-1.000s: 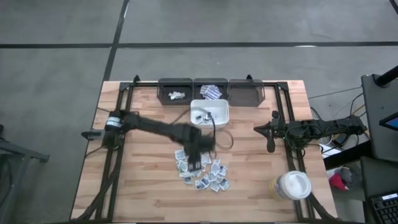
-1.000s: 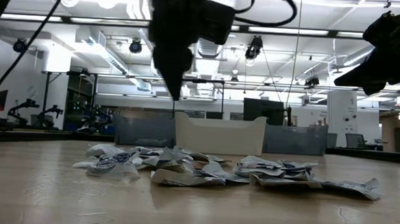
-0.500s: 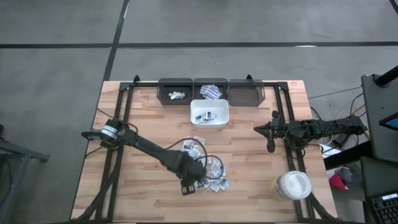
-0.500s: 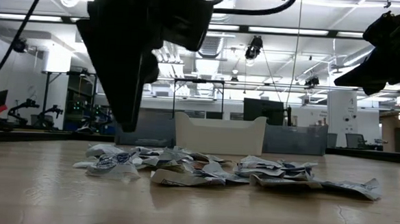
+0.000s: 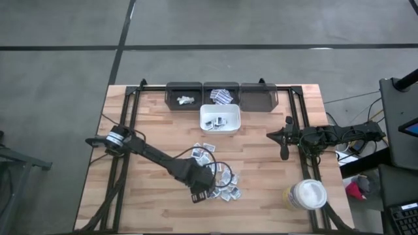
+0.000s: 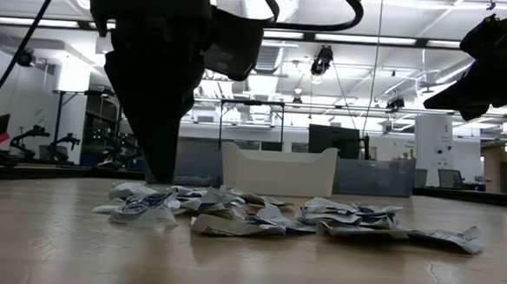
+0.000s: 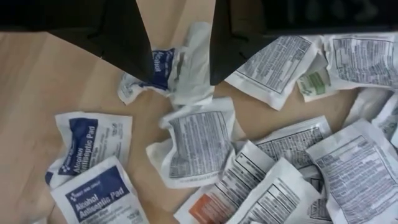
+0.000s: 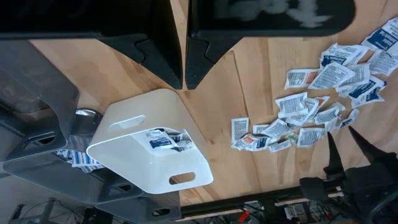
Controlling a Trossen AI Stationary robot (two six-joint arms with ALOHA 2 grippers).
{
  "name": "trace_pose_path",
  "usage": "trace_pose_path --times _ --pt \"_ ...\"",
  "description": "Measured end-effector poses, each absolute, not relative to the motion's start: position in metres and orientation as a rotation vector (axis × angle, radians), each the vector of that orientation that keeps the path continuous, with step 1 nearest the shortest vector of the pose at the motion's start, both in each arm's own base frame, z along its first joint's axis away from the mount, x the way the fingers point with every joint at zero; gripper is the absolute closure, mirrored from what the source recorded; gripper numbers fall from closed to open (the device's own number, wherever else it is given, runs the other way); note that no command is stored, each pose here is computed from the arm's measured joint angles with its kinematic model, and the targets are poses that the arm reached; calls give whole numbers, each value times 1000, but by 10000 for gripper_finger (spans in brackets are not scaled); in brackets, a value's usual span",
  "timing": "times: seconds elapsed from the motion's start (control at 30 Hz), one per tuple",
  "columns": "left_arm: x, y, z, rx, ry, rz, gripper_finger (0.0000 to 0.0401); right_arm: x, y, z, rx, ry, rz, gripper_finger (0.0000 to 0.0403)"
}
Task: Pick & Place First Aid Supplies
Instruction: Put the blue alcohol pad into the white bin
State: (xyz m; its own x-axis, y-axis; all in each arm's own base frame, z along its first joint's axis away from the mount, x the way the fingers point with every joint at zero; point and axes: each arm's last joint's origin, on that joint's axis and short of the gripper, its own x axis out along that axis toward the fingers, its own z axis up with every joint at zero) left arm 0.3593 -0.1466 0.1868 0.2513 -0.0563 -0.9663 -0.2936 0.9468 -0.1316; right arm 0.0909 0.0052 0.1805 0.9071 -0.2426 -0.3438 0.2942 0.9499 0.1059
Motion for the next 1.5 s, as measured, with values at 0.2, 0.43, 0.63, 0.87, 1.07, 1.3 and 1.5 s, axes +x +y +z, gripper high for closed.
trace_pose_path --times 0.2,0.43,0.63,0.87,1.07,1.3,1.5 --pt "361 -147 187 -319 1296 157 252 91 5 181 157 334 -278 385" --pt "360 -147 183 -319 1299 157 254 91 5 181 157 334 -278 385" --pt "357 -147 172 -373 1299 146 255 91 5 181 157 334 -278 385" --pt "358 -147 172 -377 1296 144 265 91 5 180 157 334 -278 385" --pt "360 -148 172 -384 1281 136 325 91 5 181 157 334 -279 385" --pt "361 -149 173 -396 1264 129 396 91 5 181 157 334 -279 385" --pt "361 -151 173 -404 1273 105 401 91 5 181 157 334 -278 385"
